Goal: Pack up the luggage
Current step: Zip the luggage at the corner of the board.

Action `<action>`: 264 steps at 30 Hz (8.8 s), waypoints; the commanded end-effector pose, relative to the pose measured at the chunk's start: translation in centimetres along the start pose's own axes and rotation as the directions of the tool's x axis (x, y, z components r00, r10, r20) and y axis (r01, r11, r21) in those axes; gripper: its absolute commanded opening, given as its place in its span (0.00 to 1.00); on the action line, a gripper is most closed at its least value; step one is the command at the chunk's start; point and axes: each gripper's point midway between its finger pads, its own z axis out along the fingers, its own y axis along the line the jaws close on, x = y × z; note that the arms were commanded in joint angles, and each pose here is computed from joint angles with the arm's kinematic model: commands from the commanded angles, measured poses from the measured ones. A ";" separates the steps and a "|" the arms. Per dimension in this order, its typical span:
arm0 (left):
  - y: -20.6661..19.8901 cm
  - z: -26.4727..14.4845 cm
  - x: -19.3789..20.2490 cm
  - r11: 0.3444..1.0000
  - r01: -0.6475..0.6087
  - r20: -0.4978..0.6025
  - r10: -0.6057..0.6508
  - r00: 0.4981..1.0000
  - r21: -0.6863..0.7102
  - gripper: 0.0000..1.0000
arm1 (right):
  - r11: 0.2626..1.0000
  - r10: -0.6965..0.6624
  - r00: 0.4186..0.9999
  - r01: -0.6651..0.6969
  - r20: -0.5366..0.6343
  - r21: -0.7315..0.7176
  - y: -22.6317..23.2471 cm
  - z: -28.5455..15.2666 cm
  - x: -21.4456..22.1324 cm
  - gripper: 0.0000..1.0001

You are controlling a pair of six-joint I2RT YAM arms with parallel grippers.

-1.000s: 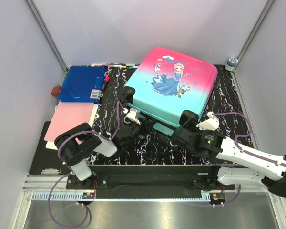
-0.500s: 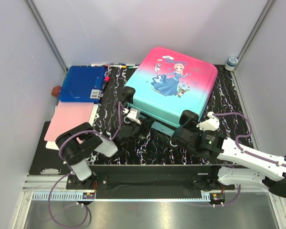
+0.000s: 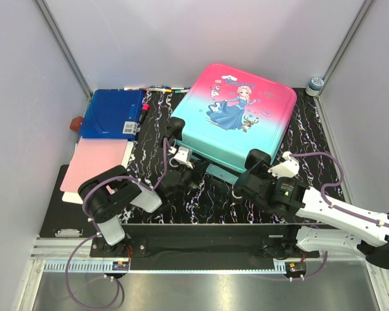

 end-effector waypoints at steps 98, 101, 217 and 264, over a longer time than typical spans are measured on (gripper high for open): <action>17.4 -6.0 -11.1 0.928 0.290 0.421 -0.173 0.890 -0.233 0.00 | 1.000 0.005 0.983 -0.007 0.186 0.008 -1.3 -0.4 -5.5 0.00; 17.8 -6.1 -11.1 0.926 0.291 0.423 -0.169 0.890 -0.241 0.00 | 0.999 -0.012 0.980 0.002 0.199 0.048 -2.1 -0.2 -6.1 0.00; 15.3 -11.4 -6.8 0.912 -0.053 -0.149 -0.008 0.989 -0.407 0.80 | 0.926 -0.356 0.928 0.336 -0.106 -0.169 23.7 4.3 7.5 0.21; 1.2 -3.6 -1.6 0.998 0.059 0.037 -0.059 0.998 -0.008 0.78 | 0.908 -0.242 0.964 0.184 -0.113 -0.377 22.2 0.3 2.4 0.00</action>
